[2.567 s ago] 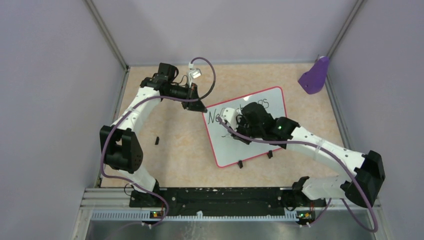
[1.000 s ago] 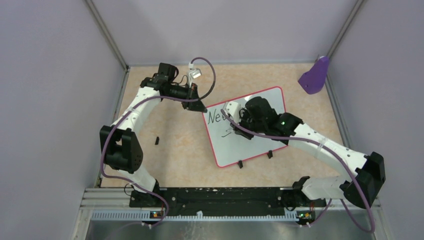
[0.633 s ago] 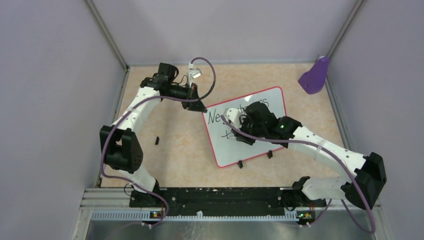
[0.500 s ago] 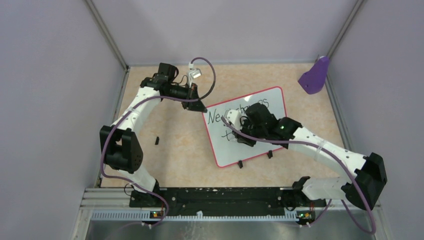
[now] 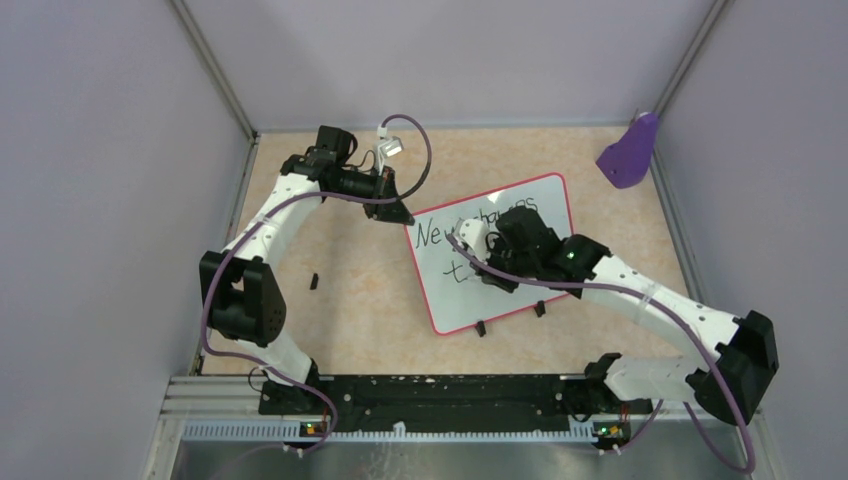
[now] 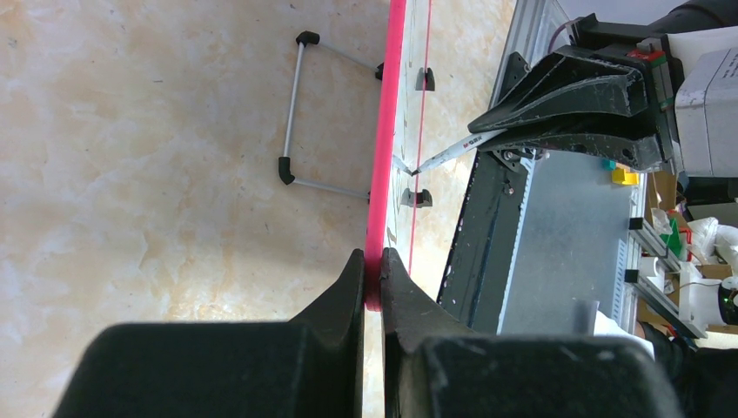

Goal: Write a sentence on the whiteboard

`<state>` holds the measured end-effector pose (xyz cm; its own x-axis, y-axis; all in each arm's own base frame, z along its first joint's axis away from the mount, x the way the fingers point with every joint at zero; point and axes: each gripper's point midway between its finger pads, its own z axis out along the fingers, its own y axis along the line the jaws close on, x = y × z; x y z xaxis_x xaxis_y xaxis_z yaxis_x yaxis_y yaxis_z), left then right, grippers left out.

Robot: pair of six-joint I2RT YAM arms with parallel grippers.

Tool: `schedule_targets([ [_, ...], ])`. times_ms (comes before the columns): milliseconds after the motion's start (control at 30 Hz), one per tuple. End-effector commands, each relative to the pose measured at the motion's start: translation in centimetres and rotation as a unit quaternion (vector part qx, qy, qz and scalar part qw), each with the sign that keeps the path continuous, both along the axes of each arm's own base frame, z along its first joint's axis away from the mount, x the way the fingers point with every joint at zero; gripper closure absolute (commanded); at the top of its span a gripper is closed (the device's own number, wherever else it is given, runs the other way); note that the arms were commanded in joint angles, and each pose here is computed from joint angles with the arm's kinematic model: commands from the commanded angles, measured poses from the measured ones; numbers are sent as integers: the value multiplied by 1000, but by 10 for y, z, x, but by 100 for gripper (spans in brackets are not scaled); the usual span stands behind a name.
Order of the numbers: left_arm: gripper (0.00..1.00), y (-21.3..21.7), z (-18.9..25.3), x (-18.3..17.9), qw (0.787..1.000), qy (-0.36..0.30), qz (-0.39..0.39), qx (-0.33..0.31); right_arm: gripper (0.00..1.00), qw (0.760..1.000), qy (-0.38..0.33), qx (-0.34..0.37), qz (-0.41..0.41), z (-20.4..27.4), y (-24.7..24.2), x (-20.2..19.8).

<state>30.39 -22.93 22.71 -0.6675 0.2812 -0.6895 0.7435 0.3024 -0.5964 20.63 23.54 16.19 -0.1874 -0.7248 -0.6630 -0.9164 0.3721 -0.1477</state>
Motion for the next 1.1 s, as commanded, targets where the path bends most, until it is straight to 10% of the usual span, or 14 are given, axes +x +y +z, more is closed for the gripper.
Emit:
schedule_targets([
  [0, 100, -4, -9, -8, 1000, 10, -10, 13, 100, 999, -31, 15, -9, 21, -3, 9],
  [1067, 100, -4, -7, -9, 1000, 7, -11, 11, 100, 997, -47, 45, -47, 44, 7, 31],
])
